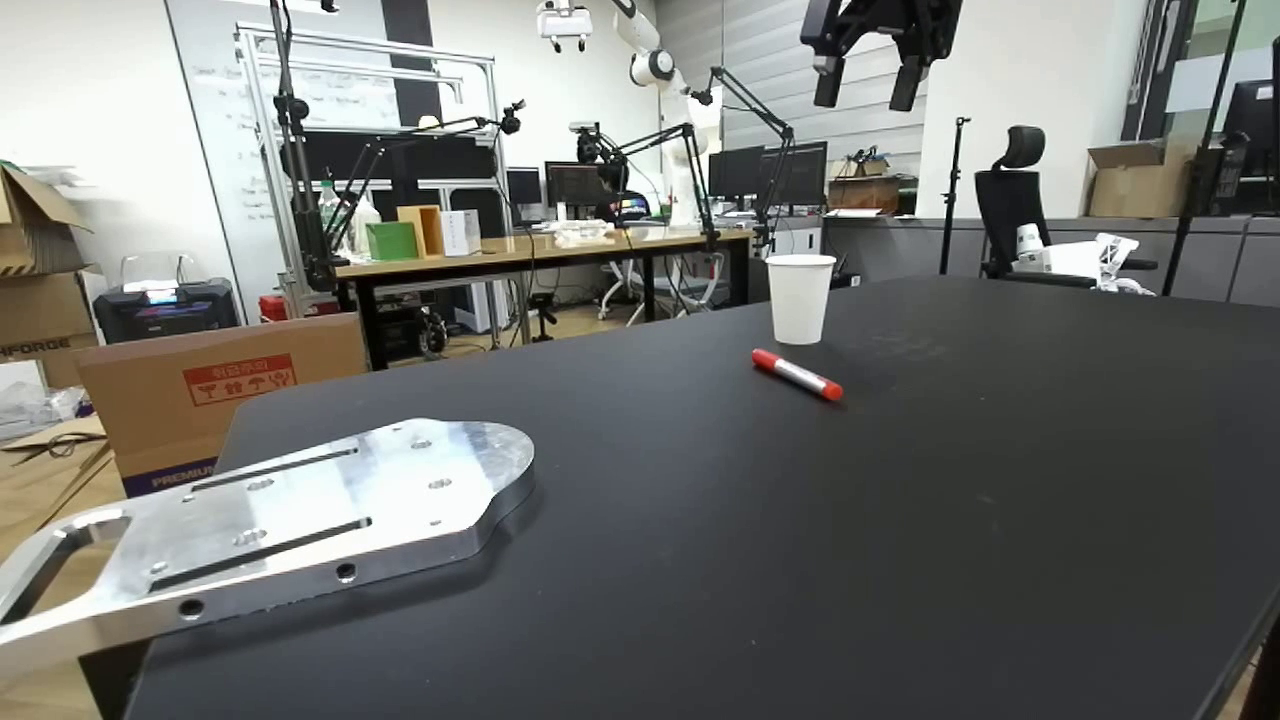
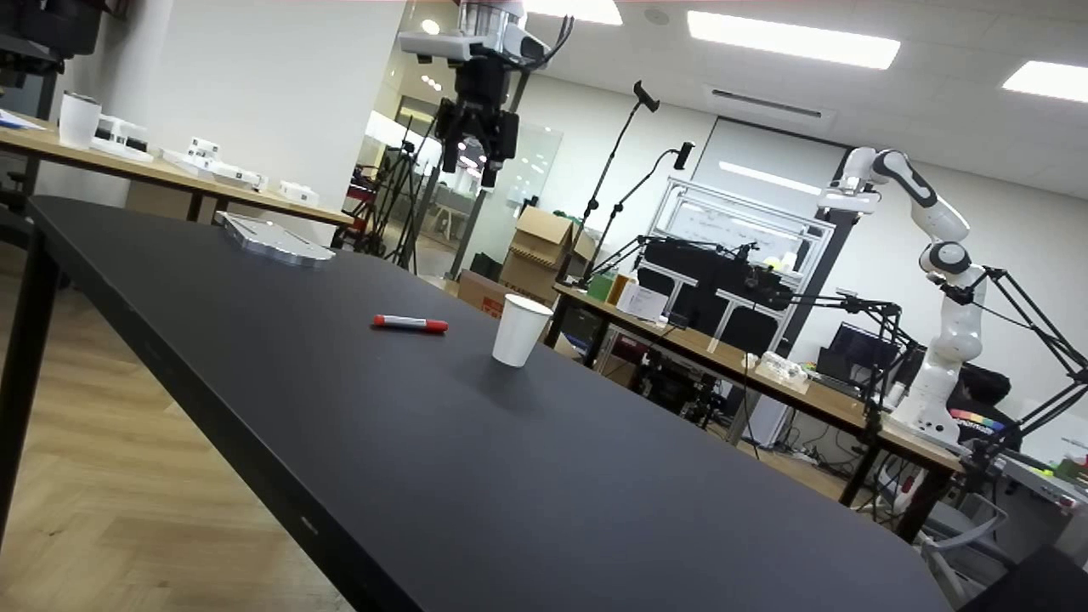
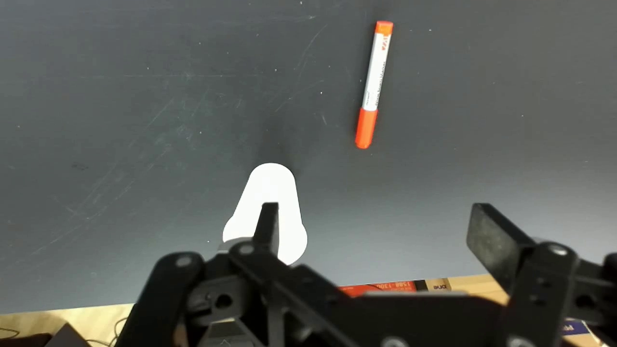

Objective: Put the marker in the cup

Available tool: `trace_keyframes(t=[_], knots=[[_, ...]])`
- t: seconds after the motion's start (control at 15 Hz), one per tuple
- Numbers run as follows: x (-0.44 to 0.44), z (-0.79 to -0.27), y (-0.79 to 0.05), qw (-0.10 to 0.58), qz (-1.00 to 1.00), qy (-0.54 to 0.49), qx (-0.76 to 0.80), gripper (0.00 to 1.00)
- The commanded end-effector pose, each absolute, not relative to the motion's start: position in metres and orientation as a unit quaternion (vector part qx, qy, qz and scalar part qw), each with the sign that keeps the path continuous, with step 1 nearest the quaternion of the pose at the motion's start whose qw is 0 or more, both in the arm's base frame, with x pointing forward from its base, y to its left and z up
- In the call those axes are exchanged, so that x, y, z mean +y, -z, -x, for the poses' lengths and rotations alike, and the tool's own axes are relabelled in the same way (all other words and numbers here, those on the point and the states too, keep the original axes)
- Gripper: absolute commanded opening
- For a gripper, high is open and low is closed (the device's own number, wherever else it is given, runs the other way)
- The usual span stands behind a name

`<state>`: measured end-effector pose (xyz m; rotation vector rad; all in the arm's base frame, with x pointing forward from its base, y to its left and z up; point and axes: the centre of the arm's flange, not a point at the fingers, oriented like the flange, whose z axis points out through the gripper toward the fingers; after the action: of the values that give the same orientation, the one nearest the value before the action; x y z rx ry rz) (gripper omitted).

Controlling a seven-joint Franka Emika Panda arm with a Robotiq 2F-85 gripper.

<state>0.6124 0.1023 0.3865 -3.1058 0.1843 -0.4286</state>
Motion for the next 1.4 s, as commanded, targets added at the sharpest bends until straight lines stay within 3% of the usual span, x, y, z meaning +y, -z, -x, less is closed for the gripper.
trace_keyframes(t=[0.0,0.67,1.33], knots=[[0.099,-0.620,-0.349,0.009,0.989,0.129,0.069,1.00],[0.114,-0.608,-0.202,0.060,0.985,0.112,0.115,1.00],[0.124,-0.619,-0.149,0.051,0.987,0.095,0.117,1.00]])
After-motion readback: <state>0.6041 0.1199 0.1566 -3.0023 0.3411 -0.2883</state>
